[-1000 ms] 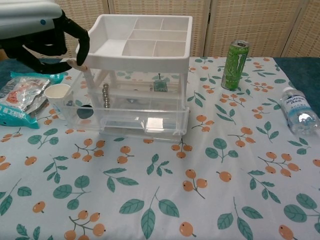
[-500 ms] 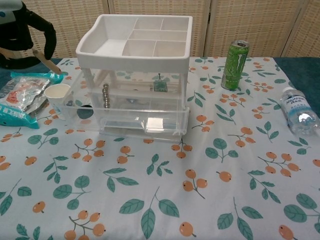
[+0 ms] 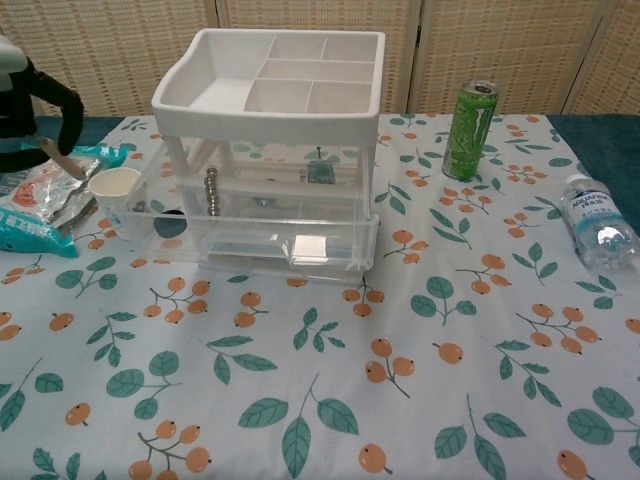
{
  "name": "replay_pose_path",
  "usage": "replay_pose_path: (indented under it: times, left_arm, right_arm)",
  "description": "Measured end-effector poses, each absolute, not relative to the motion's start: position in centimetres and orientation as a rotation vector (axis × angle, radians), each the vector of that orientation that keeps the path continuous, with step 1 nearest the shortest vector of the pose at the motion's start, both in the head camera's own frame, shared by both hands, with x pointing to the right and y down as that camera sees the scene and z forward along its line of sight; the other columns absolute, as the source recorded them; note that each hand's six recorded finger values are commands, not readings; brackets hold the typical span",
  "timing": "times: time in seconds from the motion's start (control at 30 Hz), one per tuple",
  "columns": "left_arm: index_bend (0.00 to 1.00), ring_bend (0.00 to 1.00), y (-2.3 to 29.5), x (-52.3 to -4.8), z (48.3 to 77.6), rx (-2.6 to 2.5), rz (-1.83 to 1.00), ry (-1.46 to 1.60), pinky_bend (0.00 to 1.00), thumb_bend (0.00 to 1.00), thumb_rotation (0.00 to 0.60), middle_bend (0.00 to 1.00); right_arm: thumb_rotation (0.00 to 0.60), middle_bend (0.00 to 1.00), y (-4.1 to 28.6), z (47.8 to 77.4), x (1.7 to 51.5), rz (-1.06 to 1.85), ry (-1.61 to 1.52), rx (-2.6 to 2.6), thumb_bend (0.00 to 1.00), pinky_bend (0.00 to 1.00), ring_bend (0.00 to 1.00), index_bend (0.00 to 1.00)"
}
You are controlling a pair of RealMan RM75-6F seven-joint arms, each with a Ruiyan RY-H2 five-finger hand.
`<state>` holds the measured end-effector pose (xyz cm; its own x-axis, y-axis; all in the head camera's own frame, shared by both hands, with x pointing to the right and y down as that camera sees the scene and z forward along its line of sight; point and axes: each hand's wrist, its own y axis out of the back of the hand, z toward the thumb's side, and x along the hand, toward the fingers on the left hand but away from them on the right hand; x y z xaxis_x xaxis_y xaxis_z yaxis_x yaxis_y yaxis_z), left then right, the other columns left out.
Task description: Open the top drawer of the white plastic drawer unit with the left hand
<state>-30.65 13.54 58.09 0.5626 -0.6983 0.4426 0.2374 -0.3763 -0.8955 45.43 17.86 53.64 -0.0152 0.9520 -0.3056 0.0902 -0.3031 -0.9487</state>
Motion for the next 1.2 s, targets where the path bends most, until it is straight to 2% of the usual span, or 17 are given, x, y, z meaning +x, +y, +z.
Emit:
replay_pose_path:
  times: [0.37,0.83,1.2]
  left_arm:
    - [0.52,1.0,15.9,-30.2,61.1,-1.726,-1.053,0.305,1.0,0.41,0.6,1.0]
    - [0.52,1.0,17.0,-31.6,63.2,-1.756,-1.089,0.302,1.0,0.41,0.6,1.0]
    - [0.52,1.0,18.9,-30.0,64.9,-1.834,-1.06,0.281,1.0,0.41,0.6,1.0]
  right_arm:
    - [0.6,0.12,17.9,53.7,45.4,1.416,-1.13,-1.491,0.22,0.01,0.09,0.05]
    - [0.6,0.12,17.8,53.8,45.1,1.417,-1.123,-1.493,0.22,0.01,0.09,0.05]
    - [0.6,0.12,17.9,53.5,45.0,1.416,-1.121,-1.486,0.22,0.01,0.09,0.05]
